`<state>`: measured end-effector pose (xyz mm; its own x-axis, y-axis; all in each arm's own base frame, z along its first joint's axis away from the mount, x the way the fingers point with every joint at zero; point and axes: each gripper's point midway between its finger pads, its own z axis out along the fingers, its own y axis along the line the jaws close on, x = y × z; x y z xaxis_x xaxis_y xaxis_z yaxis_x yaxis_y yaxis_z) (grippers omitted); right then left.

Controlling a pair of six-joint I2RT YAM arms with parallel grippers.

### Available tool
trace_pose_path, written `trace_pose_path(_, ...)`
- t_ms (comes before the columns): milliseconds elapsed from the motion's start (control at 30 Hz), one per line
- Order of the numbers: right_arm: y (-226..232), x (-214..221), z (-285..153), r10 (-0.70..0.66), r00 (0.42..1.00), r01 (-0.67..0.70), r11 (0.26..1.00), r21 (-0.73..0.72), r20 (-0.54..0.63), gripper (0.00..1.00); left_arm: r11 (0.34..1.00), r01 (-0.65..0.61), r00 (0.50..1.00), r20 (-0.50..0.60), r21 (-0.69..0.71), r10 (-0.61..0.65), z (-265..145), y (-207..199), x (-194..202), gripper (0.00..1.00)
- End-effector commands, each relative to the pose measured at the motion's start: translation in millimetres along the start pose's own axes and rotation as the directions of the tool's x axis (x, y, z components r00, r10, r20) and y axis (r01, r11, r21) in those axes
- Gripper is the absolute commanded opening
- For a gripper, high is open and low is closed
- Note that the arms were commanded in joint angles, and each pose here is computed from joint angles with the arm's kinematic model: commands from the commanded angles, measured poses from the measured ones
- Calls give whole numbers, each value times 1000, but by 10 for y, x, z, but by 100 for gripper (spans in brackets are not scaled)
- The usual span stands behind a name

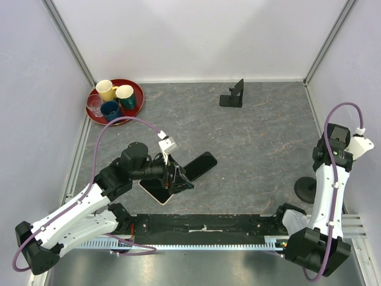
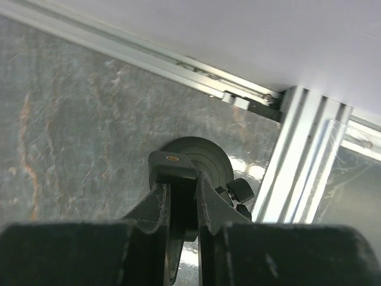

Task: Place the phone on the phone stand

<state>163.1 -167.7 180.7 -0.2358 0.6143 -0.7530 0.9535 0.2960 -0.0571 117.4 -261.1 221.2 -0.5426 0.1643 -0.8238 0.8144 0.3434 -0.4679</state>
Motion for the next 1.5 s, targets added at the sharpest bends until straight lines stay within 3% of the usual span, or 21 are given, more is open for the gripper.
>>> trace_pose_path(0, 405, -328, -278, -21, 992, 46, 978, -205, 123, 0, 999, -50, 999, 22, -16, 50, 7, 33, -62, 92)
trace_pose_path(167, 1047, -264, -598, -245, 953, 297, 875, -384, 178, 0, 998, -48, 998, 24, -38, 49, 10, 73, -66, 92)
trace_pose_path(267, 1481, 44, -890, -414, 886, 460, 735, -499, 208, 0, 998, -48, 999, 22, -46, 49, 12, 91, -61, 92)
trace_pose_path(333, 1747, 255, -1166, -485, 828, 548, 592, -591, 282, 0, 998, -45, 999, 18, -52, 46, 16, 105, -52, 92)
trace_pose_path(433, 2082, 695, -1598, -566, 726, 621, 294, -727, 391, 0, 997, -44, 999, 21, -63, 46, 13, 121, -57, 92)
trace_pose_path(500, 2192, 904, -1733, -604, 659, 658, 176, -732, 447, 0, 996, -44, 999, 21, -72, 46, 14, 141, -52, 92)
trace_pose_path(533, 2216, 1045, -1858, -628, 587, 700, 77, -710, 511, 0, 996, -44, 999, 23, -76, 46, 15, 152, -53, 92)
trace_pose_path(600, 2291, 1290, -2040, -657, 496, 722, -51, -690, 568, 0, 996, -42, 999, 18, -80, 43, 23, 161, -42, 92)
trace_pose_path(633, 2286, 1367, -2058, -669, 419, 751, -124, -648, 614, 0, 996, -42, 999, 18, -80, 43, 26, 162, -43, 92)
trace_pose_path(767, 2316, 1701, -2256, -669, 264, 742, -319, -589, 695, 0, 996, -36, 999, 7, -81, 37, 44, 177, -25, 92)
trace_pose_path(933, 2202, 1938, -2574, -591, 229, 645, -503, -575, 773, 3, 995, -37, 999, 5, -89, 38, 50, 198, -18, 92)
trace_pose_path(1067, 2165, 1878, -2554, -587, 218, 667, -494, -558, 780, 9, 996, -33, 999, -1, -87, 33, 63, 199, -13, 92)
trace_pose_path(1167, 2165, 1838, -2445, -628, 219, 706, -427, -565, 747, 31, 996, -30, 1000, -9, -81, 29, 82, 199, -4, 92)
trace_pose_path(1200, 2172, 1827, -2401, -652, 237, 720, -379, -581, 720, 42, 996, -28, 1000, -13, -84, 27, 88, 208, 6, 92)
trace_pose_path(1267, 2192, 1718, -2289, -688, 262, 777, -264, -571, 676, 50, 996, -27, 1000, -16, -83, 25, 92, 211, 12, 92)
trace_pose_path(1300, 2202, 1697, -2265, -713, 309, 780, -188, -597, 629, 60, 996, -27, 1000, -16, -83, 25, 93, 211, 12, 92)
trace_pose_path(1367, 2147, 1587, -2149, -752, 334, 822, -63, -566, 568, 61, 996, -25, 1000, -18, -84, 24, 100, 217, 17, 92)
trace_pose_path(1400, 2145, 1552, -2188, -753, 415, 796, 28, -604, 511, 64, 996, -25, 1000, -19, -81, 24, 101, 212, 18, 92)
trace_pose_path(1467, 2066, 1532, -2199, -760, 461, 775, 94, -625, 457, 76, 997, -25, 1000, -17, -77, 24, 100, 203, 11, 92)
